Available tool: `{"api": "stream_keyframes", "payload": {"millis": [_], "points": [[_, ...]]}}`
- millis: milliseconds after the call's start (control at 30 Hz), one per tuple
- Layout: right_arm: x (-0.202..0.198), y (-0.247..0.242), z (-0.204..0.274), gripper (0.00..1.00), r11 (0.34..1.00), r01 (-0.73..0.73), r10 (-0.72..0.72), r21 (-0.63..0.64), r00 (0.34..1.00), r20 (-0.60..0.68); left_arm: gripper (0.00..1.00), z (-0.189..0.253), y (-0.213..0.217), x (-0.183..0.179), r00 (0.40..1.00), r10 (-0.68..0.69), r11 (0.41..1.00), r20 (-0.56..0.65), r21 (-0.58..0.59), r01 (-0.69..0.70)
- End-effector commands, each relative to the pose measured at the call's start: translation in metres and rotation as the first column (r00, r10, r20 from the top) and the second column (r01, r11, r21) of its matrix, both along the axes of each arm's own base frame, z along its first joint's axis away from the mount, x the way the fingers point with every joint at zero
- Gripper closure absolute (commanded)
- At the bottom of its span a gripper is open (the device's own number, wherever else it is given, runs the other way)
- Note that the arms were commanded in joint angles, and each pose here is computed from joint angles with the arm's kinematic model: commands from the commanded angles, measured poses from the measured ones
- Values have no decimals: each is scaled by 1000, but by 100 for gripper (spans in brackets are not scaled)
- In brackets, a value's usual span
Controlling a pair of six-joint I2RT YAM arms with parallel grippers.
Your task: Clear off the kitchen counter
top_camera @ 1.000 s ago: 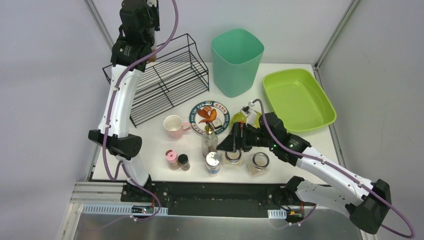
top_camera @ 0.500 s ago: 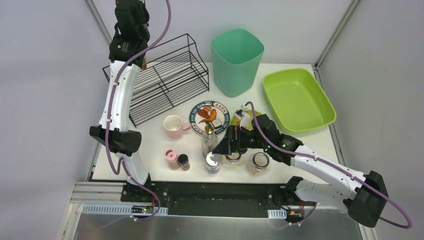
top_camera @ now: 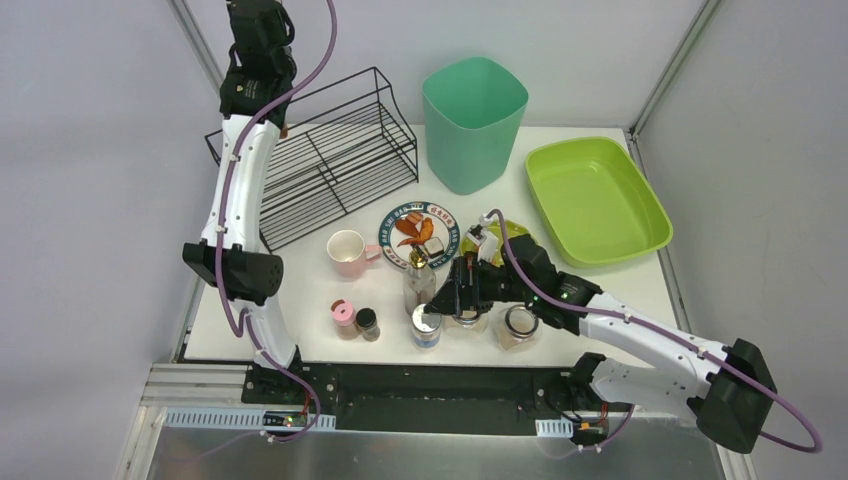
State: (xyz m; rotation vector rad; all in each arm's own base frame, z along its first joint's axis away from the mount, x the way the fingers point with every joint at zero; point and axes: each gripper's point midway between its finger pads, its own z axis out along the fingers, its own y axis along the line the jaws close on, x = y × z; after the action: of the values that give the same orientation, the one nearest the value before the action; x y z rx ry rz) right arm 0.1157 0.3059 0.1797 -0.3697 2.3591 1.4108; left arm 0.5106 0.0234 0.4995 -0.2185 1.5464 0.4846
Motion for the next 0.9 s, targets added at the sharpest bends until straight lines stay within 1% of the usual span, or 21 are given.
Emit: {"api": "stream_keyframes", "payload": {"millis": [0, 167, 400, 600, 667, 867], "points": [[1, 8, 13, 1, 998, -12, 11, 54, 999, 33, 100, 42, 18, -11, 987, 59, 998, 150, -28, -55], [-1, 8, 9, 1, 999, -16, 15, 51, 999, 31, 100, 39, 27, -7, 986, 82, 997, 148, -25, -79], [-1, 11, 6, 1, 998, -23, 21, 53, 999, 25, 100, 57, 29, -21, 977, 86, 996, 194, -54, -77], [-2, 19, 6, 1, 997, -43, 42, 57, 999, 16, 100, 46, 37, -18, 979, 124, 992, 164, -30, -121], [-3, 20, 5, 1, 997, -46, 45, 55, 999, 17, 100, 42, 38, -15, 978, 128, 992, 164, -35, -124], [-6, 20, 2, 1, 997, -52, 51, 52, 999, 12, 100, 46, 38, -13, 975, 128, 992, 184, -37, -123]]}}
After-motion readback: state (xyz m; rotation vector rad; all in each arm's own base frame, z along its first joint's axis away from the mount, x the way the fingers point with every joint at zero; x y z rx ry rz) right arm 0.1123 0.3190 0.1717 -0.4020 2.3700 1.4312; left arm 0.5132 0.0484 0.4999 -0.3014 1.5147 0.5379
